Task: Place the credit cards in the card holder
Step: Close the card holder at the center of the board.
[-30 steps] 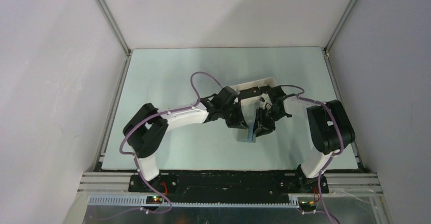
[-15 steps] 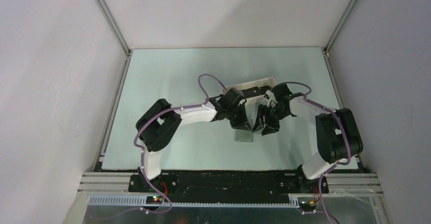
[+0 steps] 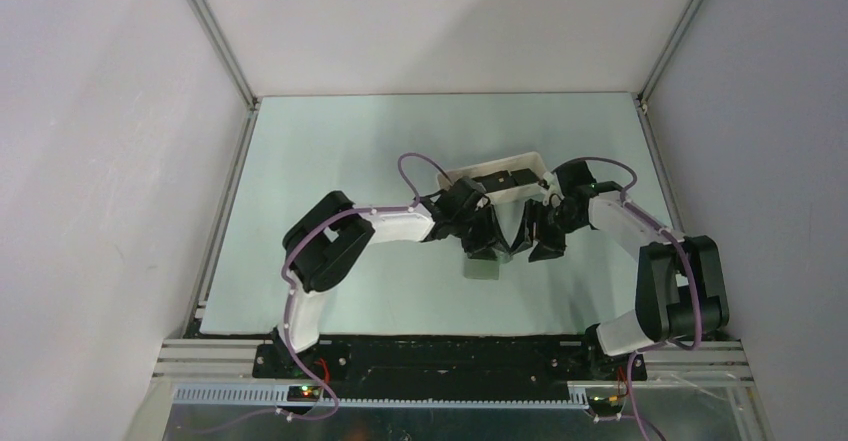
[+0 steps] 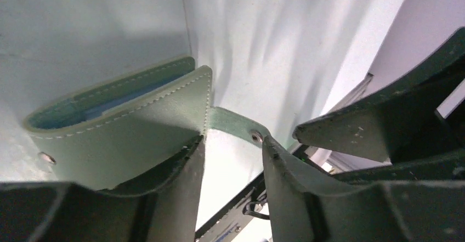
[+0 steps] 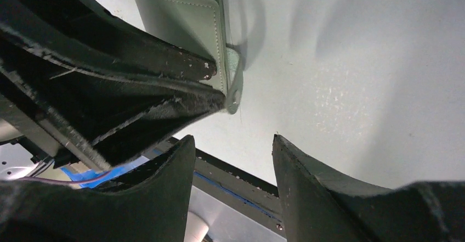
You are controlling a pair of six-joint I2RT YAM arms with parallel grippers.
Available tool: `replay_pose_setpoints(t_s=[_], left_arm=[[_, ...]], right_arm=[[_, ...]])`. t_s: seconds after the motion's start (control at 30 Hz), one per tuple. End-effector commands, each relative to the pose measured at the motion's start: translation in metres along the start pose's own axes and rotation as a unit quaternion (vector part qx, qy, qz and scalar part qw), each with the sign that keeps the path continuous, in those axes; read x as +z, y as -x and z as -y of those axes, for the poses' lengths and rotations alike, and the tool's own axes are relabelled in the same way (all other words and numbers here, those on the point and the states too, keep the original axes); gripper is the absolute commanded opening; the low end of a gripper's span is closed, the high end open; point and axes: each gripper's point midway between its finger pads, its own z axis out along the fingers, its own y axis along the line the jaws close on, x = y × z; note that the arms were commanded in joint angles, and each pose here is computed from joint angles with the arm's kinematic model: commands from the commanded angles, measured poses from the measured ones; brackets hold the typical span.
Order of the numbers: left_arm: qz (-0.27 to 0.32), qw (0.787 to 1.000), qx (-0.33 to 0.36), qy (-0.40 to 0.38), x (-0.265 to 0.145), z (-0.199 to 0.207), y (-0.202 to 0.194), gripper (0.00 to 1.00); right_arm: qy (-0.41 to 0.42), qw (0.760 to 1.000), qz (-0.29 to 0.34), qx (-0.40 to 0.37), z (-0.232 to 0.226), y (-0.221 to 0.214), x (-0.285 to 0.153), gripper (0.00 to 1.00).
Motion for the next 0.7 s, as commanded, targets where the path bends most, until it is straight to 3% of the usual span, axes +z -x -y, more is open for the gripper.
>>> replay_pose_setpoints(t_s=[0.0, 0.1, 0.3, 0.47, 0.53, 0.67], left_arm=[[0.022, 0.997, 0.017, -0.069, -0.023, 0.036, 0.003, 0.53], [0.035, 0.995, 0.025, -0.091, -0.043, 0.048, 0.003, 0.56], [0.070, 0.994, 0.029, -0.076, -0.068, 0.027, 0.004, 0.56], [0.084, 0.995, 0.050, -0.007, -0.076, -0.008, 0.002, 0.54], [0.072, 0.996, 0.049, 0.006, -0.070, -0.017, -0.001, 0.51], [0.052, 0.997, 0.049, 0.016, -0.054, -0.023, -0.002, 0.30]], right_arm=[[0.019, 1.000, 0.010, -0.009, -0.006, 0.008, -0.003, 0.59], [0.037, 0.999, 0.008, -0.001, -0.011, 0.011, -0.002, 0.58], [0.057, 0.998, 0.007, 0.007, -0.015, 0.015, 0.002, 0.55], [0.049, 0.999, -0.003, 0.007, -0.011, 0.019, 0.009, 0.51], [0.045, 0.999, -0.008, 0.005, -0.011, 0.022, 0.012, 0.50], [0.039, 0.999, -0.021, 0.000, -0.013, 0.026, 0.018, 0.47]])
